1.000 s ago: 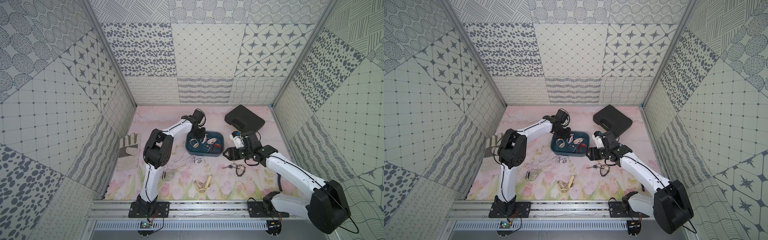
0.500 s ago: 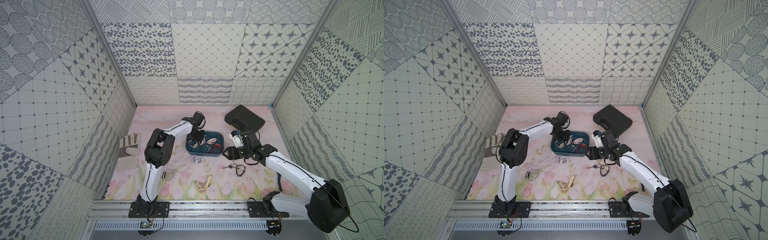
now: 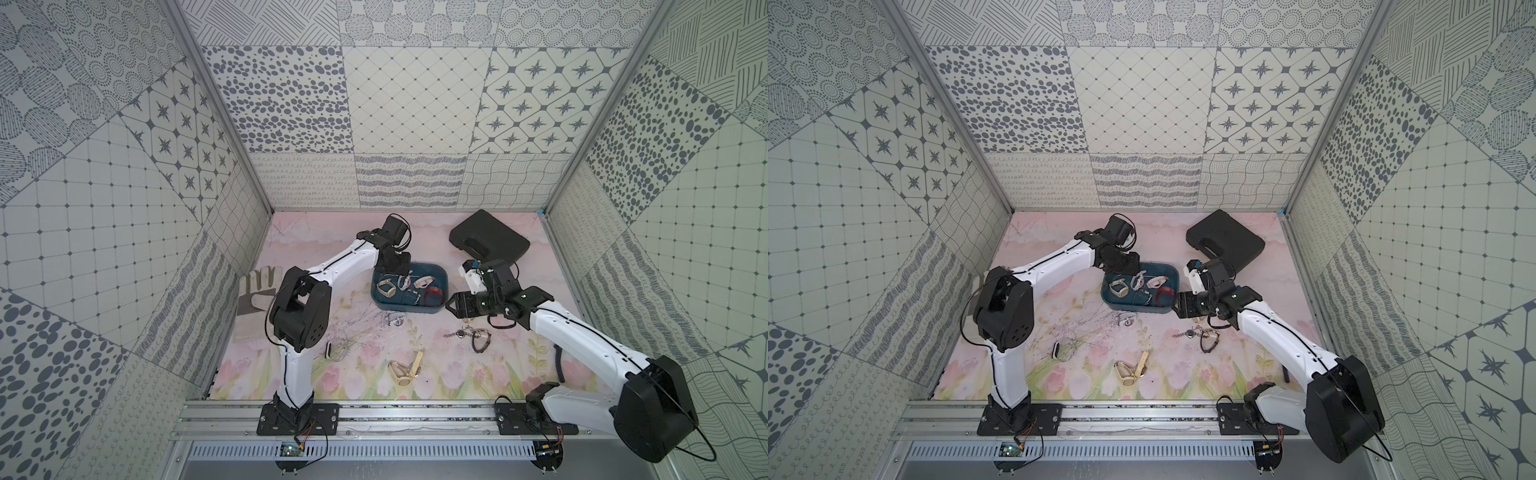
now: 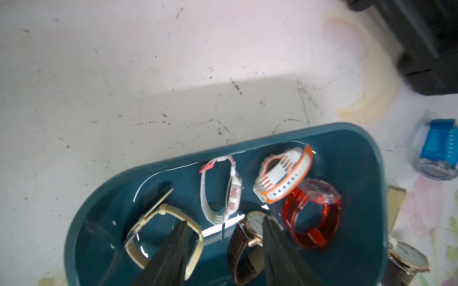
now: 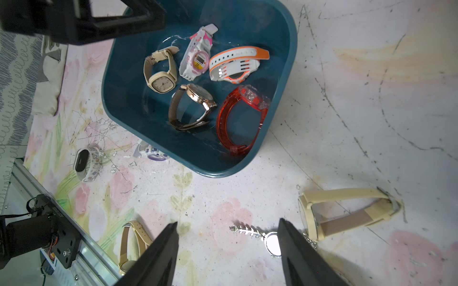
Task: Put the watch into the storage box
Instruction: Place the watch in the storage box, then pick up the watch at the center of the board.
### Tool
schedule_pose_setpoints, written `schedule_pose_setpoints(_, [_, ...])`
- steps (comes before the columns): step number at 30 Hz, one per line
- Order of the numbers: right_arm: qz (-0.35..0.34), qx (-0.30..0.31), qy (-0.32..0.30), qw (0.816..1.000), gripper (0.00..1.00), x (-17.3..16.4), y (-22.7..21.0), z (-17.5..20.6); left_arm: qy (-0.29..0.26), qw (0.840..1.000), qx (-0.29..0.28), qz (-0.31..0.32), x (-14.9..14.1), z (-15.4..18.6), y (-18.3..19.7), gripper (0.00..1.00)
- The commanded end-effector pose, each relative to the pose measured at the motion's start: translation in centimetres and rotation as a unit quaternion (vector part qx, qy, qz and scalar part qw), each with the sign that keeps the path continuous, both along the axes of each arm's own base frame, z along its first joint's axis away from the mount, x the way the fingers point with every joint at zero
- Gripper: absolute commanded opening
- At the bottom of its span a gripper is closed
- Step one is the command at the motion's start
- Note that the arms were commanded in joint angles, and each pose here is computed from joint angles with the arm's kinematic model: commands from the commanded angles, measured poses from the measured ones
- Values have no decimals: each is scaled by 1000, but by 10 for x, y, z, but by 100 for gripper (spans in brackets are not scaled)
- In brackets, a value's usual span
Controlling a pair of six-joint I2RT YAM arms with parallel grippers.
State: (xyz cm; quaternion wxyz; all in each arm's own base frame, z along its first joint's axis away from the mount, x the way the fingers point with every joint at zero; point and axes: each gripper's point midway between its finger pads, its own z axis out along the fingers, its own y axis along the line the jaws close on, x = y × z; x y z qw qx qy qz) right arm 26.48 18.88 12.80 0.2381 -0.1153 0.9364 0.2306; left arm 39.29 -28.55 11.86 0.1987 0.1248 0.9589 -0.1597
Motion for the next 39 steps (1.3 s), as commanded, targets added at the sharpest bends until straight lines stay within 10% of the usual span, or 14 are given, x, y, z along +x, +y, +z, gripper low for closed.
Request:
schedule_pose_setpoints(1, [-14,7,-20,1000,68,3,-1,18,-41,998,-36,-8,-10,44,-8,53])
schedule_pose_setpoints(9, [62,60,13,996,67,-51,41,17,-81,991,-102,-41,-88,88,-1,52])
schedule_pose_setpoints(19, [126,130,99,978,63,-132,86,-20,-22,995,-95,7,-173,11,56,50])
schedule_pose_setpoints(39, [88,115,97,985,53,-140,125,-74,-21,994,-108,9,-190,-3,68,50])
